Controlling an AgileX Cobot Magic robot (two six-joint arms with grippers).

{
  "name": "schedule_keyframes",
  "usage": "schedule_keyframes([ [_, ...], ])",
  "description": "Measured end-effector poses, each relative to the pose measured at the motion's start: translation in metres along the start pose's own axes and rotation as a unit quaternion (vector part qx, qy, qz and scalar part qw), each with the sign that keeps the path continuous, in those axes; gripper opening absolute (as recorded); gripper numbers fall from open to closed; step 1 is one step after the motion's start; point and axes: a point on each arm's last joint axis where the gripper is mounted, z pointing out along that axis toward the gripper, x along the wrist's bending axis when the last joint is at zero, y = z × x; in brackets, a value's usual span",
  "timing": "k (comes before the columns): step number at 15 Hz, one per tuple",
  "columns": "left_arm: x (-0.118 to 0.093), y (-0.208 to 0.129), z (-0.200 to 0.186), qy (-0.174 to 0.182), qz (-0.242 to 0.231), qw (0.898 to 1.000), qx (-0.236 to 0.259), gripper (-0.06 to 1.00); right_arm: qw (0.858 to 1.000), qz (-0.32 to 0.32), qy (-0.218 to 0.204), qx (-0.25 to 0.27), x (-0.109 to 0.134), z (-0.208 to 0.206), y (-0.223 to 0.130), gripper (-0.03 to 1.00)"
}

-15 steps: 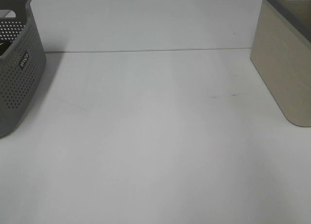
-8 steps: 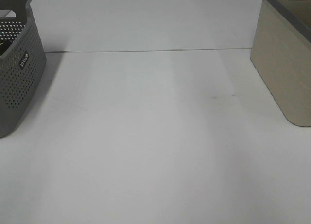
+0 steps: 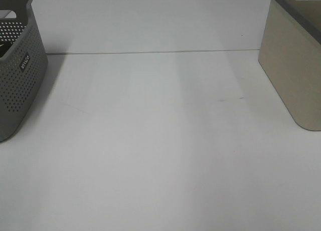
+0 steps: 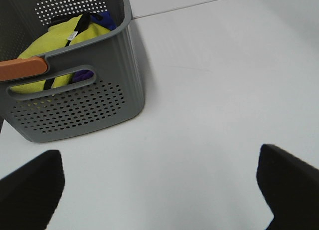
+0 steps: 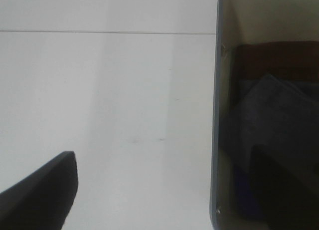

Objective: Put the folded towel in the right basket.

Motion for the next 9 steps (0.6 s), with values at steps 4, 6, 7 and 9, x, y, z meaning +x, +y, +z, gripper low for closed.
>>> schedule_keyframes([
  [4, 0.000, 0.000, 0.000, 0.000, 0.000, 1.000, 0.000, 0.99, 0.999, 0.002, -0.006, 0.038, 0.003, -0.030, -0.062, 0.86],
  [6, 0.000, 0.000, 0.000, 0.000, 0.000, 1.000, 0.000, 0.99, 0.998, 0.004, -0.006, 0.063, 0.004, -0.042, -0.108, 0.86],
  [7, 0.000, 0.000, 0.000, 0.000, 0.000, 1.000, 0.000, 0.99, 0.997, 0.007, -0.006, 0.082, 0.004, -0.042, -0.131, 0.86],
  [9, 0.000, 0.000, 0.000, 0.000, 0.000, 1.000, 0.000, 0.99, 0.993, 0.012, -0.006, 0.121, 0.004, -0.039, -0.184, 0.86],
])
